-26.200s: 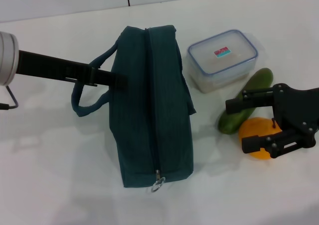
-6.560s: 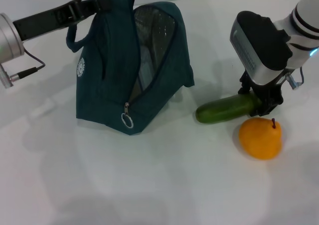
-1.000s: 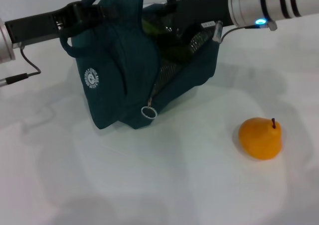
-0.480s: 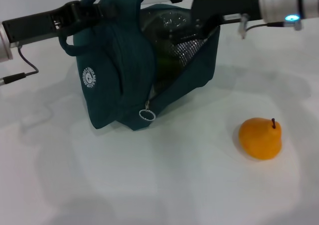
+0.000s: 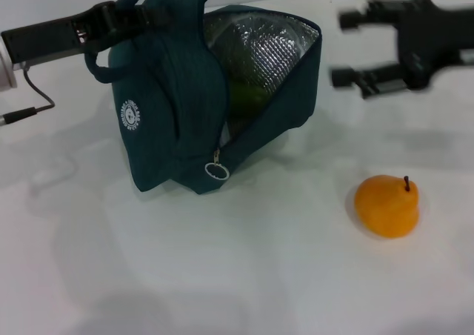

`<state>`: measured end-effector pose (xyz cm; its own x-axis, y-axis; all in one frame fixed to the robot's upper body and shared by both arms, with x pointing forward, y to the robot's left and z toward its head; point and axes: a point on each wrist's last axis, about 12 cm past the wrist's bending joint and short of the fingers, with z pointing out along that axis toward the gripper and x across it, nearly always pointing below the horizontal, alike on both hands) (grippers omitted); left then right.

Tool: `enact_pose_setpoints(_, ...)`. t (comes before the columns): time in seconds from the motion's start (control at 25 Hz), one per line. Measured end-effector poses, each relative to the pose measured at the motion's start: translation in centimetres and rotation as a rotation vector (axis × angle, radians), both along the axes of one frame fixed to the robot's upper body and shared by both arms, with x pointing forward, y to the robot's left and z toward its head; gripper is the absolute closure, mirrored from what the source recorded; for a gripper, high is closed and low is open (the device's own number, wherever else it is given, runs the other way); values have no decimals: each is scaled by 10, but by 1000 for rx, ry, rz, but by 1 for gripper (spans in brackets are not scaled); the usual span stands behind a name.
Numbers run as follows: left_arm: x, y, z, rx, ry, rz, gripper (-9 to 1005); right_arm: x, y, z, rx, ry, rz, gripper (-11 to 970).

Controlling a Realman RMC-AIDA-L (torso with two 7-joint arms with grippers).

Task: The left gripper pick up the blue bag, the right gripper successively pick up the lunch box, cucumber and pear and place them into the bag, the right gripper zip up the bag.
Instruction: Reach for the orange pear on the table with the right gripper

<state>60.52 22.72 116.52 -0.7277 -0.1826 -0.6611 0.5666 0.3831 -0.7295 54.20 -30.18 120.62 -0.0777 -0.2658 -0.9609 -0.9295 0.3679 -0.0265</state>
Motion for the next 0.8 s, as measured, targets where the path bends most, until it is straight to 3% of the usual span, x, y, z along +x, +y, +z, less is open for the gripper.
enact_pose_setpoints(0.4,-1,0,-2,-1,-24,5,926,-53,-55,-65,4,147,-45,104)
enact_pose_setpoints(0.8,-3,3,-9,-6,-22,18,926,-59,-64,-89,-71,216,-126,119)
